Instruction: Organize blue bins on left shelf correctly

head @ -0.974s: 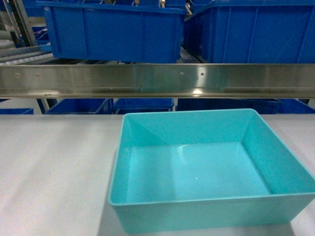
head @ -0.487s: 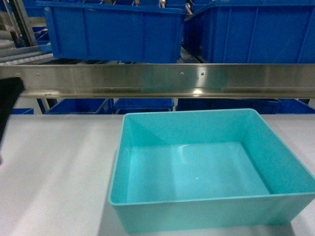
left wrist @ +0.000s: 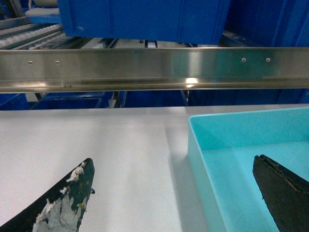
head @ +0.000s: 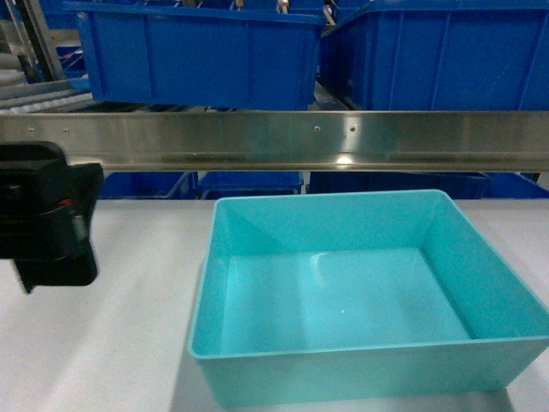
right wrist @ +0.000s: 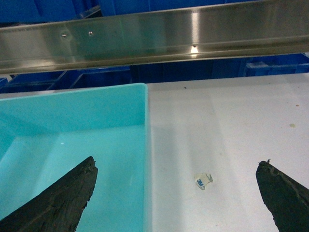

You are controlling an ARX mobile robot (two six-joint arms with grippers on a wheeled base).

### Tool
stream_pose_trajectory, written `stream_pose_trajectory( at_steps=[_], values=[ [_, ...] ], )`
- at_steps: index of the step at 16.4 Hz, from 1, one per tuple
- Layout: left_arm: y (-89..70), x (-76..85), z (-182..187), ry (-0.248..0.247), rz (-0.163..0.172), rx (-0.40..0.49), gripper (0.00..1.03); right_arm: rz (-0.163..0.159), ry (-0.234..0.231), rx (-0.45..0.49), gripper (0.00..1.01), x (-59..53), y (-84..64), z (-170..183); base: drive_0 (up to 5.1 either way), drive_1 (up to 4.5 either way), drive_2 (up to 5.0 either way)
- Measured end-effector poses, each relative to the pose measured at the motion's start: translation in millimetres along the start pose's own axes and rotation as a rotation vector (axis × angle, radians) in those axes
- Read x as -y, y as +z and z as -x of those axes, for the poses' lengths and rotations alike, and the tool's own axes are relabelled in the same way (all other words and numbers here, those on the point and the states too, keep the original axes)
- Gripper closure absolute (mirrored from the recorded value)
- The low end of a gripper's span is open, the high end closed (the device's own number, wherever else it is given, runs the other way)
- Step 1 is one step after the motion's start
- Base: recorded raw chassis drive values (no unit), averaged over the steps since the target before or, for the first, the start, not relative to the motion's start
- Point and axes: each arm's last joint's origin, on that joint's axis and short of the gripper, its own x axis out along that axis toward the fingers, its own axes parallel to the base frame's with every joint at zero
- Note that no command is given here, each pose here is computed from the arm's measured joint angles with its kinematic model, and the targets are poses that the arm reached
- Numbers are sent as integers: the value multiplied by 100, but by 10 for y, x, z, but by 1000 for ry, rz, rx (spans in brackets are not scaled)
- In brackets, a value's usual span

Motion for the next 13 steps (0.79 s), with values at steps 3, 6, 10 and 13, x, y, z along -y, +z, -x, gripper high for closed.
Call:
stream_pose_trajectory(
  at_steps=[3,6,10,13],
  values=[
    [-58,168,-245,-45,-5,-102,5,1,6,-43,3,-65,-3,-246,0,0,0],
    [-61,318,-402,-66,20,-198,5,-12,-12,-76,3,-92,-14,-502,0,0,0],
    [-248,388,-575,-71,128,-388,5,-27,-50,-139,3,-45,-128,-713,0,0,0],
    [-271,368,-593,-44,206,-406,5,-11,-73,-116,3,-20,-96,-722,0,0,0]
  ],
)
